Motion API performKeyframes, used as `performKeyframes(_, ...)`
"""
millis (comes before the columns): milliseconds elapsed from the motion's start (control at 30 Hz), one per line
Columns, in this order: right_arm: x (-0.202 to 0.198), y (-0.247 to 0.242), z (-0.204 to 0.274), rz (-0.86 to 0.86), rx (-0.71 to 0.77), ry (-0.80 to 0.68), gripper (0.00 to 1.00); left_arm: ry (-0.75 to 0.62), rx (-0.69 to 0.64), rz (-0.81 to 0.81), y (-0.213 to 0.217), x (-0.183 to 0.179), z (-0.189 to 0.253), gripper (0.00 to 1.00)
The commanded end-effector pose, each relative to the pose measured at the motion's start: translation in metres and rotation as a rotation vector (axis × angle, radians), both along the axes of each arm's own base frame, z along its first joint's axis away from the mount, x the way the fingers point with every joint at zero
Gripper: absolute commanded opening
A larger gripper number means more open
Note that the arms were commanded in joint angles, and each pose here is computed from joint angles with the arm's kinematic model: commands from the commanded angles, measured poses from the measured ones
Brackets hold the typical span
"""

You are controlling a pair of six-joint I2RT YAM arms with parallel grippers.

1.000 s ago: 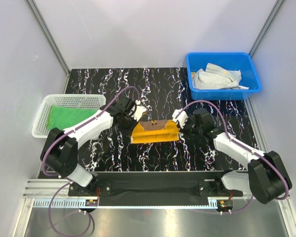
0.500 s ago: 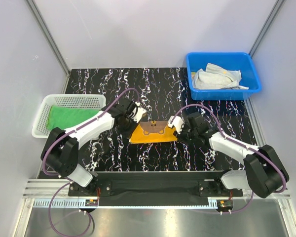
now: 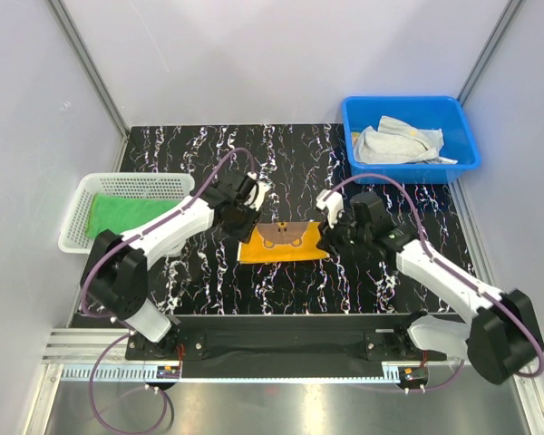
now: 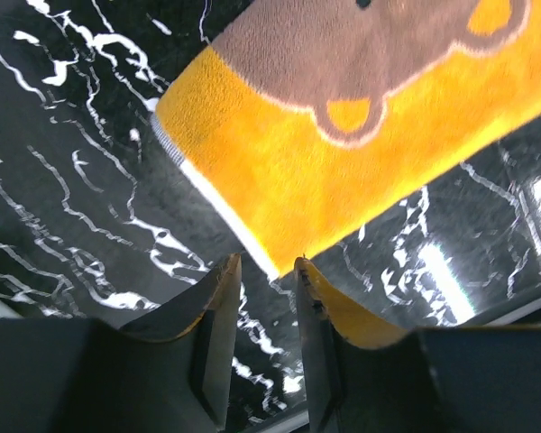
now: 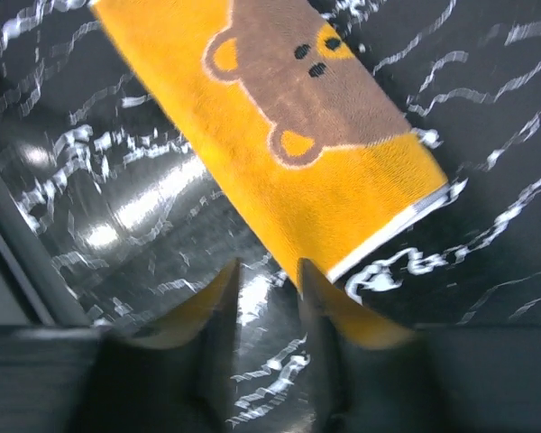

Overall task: Fold and stack the towels
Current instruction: Fold the towel

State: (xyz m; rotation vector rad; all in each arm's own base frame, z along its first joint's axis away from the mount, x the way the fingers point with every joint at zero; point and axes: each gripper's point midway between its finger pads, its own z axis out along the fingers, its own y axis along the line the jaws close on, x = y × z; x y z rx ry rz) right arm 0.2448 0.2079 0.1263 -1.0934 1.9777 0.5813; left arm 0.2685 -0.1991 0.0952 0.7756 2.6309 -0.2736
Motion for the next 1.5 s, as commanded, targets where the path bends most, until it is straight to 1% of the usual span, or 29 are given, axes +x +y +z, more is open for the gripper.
performKeyframes(0,0.025,0.013,0.008,-0.242,0.108,0.146,0.34,0.029,-0.053,0.079,-0.013,0.011,-0.008,0.35)
performKeyframes(33,0.028,0.01,-0.001,-0.299,0.088,0.198,0.3,0.048,-0.064,0.092,-0.014,0.01,-0.013,0.35)
performKeyframes(67,0.036,0.012,-0.012,-0.357,0.065,0.267,0.27,0.076,-0.066,0.119,-0.013,0.007,-0.022,0.35)
performKeyframes(100,0.038,0.01,-0.021,-0.418,0.044,0.32,0.25,0.076,-0.078,0.136,-0.015,0.008,-0.026,0.36)
performKeyframes(133,0.035,0.008,-0.034,-0.433,0.001,0.375,0.22,0.089,-0.094,0.166,-0.016,0.007,-0.029,0.35)
performKeyframes(167,0.038,0.01,-0.052,-0.451,-0.037,0.426,0.18,0.114,-0.095,0.185,-0.014,0.003,-0.038,0.35)
performKeyframes(200,0.041,0.008,-0.062,-0.504,-0.048,0.459,0.12,0.108,-0.111,0.211,-0.014,0.007,-0.04,0.35)
performKeyframes(267,0.043,0.007,-0.082,-0.551,-0.088,0.533,0.08,0.142,-0.144,0.278,-0.013,0.007,-0.05,0.35)
performKeyframes(300,0.046,0.004,-0.088,-0.58,-0.112,0.534,0.07,0.16,-0.166,0.28,-0.015,0.004,-0.051,0.36)
performKeyframes(333,0.049,0.001,-0.096,-0.611,-0.151,0.552,0.03,0.169,-0.167,0.303,-0.015,0.004,-0.053,0.36)
performKeyframes(400,0.057,-0.011,-0.1,-0.688,-0.207,0.538,0.01,0.167,-0.158,0.316,-0.014,0.006,-0.053,0.36)
performKeyframes(433,0.057,-0.011,-0.096,-0.698,-0.218,0.542,0.0,0.166,-0.156,0.325,-0.013,0.006,-0.052,0.37)
performKeyframes(500,0.061,-0.013,-0.087,-0.739,-0.205,0.532,0.0,0.139,-0.147,0.342,-0.01,0.012,-0.04,0.39)
performKeyframes(533,0.063,-0.008,-0.071,-0.733,-0.165,0.52,0.0,0.13,-0.153,0.353,-0.01,0.014,-0.034,0.4)
performKeyframes(633,0.068,0.007,-0.042,-0.716,-0.057,0.518,0.0,0.084,-0.202,0.357,-0.014,0.023,-0.011,0.43)
performKeyframes(700,0.07,0.012,-0.036,-0.708,-0.035,0.521,0.0,0.059,-0.229,0.354,-0.018,0.03,-0.004,0.44)
performKeyframes(800,0.079,0.008,-0.042,-0.731,-0.065,0.498,0.0,0.053,-0.232,0.355,-0.021,0.038,-0.007,0.44)
performKeyframes(933,0.096,-0.003,-0.064,-0.774,-0.158,0.449,0.0,0.054,-0.23,0.394,-0.014,0.052,-0.019,0.44)
performKeyframes(1000,0.106,-0.011,-0.07,-0.802,-0.19,0.399,0.0,0.065,-0.212,0.422,-0.008,0.055,-0.03,0.43)
performKeyframes(1067,0.11,-0.018,-0.081,-0.82,-0.224,0.383,0.0,0.084,-0.188,0.461,0.001,0.056,-0.04,0.43)
performKeyframes(1167,0.116,-0.021,-0.091,-0.833,-0.249,0.372,0.0,0.104,-0.183,0.461,0.003,0.054,-0.048,0.43)
performKeyframes(1300,0.118,-0.02,-0.081,-0.837,-0.236,0.364,0.01,0.087,-0.206,0.442,0.0,0.057,-0.036,0.43)
performKeyframes(1400,0.115,-0.016,-0.063,-0.827,-0.2,0.369,0.04,0.088,-0.194,0.433,0.002,0.056,-0.027,0.43)
performKeyframes(1433,0.116,-0.013,-0.051,-0.816,-0.175,0.364,0.05,0.071,-0.204,0.425,0.0,0.057,-0.018,0.43)
performKeyframes(1467,0.111,-0.007,-0.047,-0.794,-0.155,0.385,0.08,0.065,-0.202,0.424,0.002,0.056,-0.014,0.43)
